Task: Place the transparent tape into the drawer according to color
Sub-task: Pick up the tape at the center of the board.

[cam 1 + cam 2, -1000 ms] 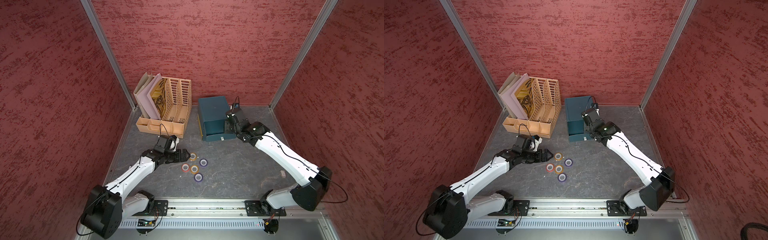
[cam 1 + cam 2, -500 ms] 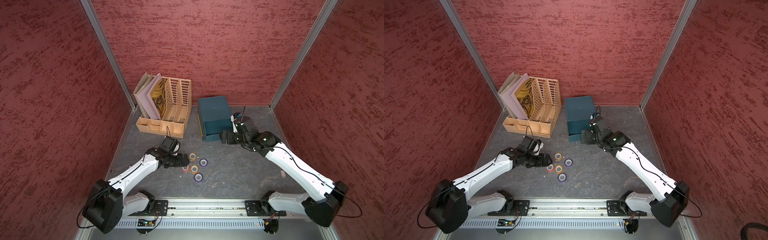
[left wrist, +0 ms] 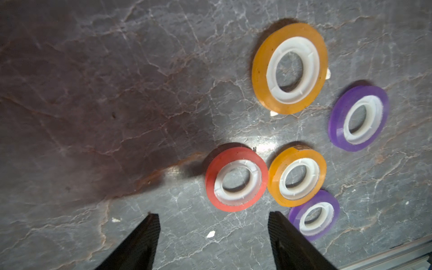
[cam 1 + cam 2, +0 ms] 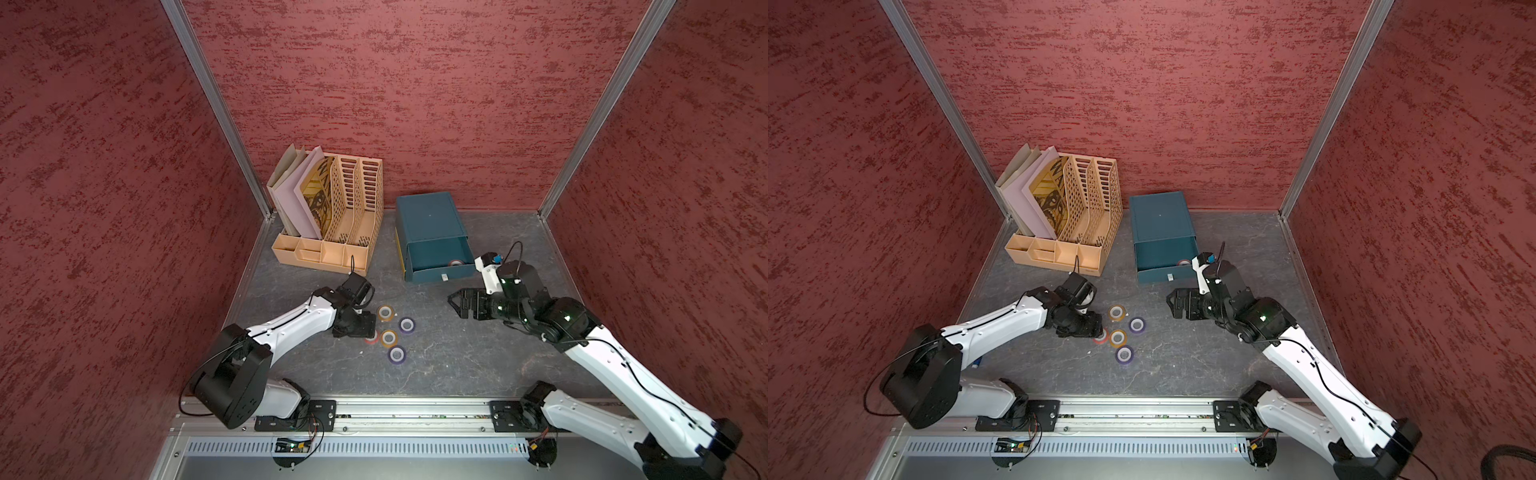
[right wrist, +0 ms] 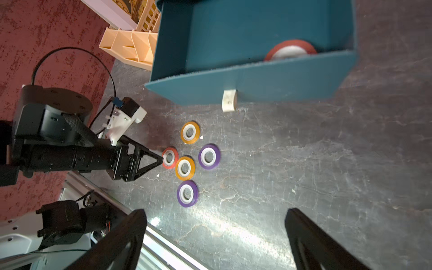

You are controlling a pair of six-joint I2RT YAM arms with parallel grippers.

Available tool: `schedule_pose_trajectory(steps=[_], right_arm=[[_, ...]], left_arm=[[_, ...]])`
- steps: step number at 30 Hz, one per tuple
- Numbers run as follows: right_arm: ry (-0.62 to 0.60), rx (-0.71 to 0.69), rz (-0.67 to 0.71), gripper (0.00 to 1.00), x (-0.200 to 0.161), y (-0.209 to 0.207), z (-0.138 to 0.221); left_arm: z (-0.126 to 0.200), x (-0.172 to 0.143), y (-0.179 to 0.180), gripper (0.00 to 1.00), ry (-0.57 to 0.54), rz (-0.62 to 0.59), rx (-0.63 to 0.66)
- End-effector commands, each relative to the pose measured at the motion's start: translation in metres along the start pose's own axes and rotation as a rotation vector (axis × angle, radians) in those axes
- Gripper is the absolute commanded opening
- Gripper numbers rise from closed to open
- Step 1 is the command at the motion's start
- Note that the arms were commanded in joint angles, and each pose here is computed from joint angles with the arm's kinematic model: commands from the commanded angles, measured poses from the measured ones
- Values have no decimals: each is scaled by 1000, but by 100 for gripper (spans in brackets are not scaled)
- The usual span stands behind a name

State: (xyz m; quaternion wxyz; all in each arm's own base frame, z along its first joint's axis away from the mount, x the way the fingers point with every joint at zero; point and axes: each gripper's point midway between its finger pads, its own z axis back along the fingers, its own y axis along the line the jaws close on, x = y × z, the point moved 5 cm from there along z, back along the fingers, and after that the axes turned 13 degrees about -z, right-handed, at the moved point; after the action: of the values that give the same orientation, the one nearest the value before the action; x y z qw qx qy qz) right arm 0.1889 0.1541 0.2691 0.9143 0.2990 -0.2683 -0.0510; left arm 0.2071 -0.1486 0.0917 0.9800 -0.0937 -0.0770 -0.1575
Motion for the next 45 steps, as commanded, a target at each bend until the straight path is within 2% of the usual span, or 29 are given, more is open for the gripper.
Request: schedule_pose_trajectory(steps=[1, 11, 23, 28, 31, 36, 45], right_arm=[[45, 18, -42, 99, -15, -6, 0], [69, 5, -73, 99, -28, -19, -9], [75, -4, -67, 98, -29, -21, -10], [79, -9, -70, 99, -30, -22, -11], [82, -10, -73, 99, -31, -23, -12], [92, -21, -77, 99, -33, -25, -13], [111, -19, -89, 99, -38, -28, -18]], left_arm=[[-1, 7, -2, 74, -5, -43, 44], [-17, 7, -2, 69, 43, -80, 90], [-23, 11, 1, 64, 43, -86, 131], [-28, 10, 3, 59, 45, -82, 136], [-32, 11, 2, 55, 53, -82, 139], [-37, 10, 1, 42, 82, -79, 154], [-40, 6, 0, 13, 97, -77, 143]])
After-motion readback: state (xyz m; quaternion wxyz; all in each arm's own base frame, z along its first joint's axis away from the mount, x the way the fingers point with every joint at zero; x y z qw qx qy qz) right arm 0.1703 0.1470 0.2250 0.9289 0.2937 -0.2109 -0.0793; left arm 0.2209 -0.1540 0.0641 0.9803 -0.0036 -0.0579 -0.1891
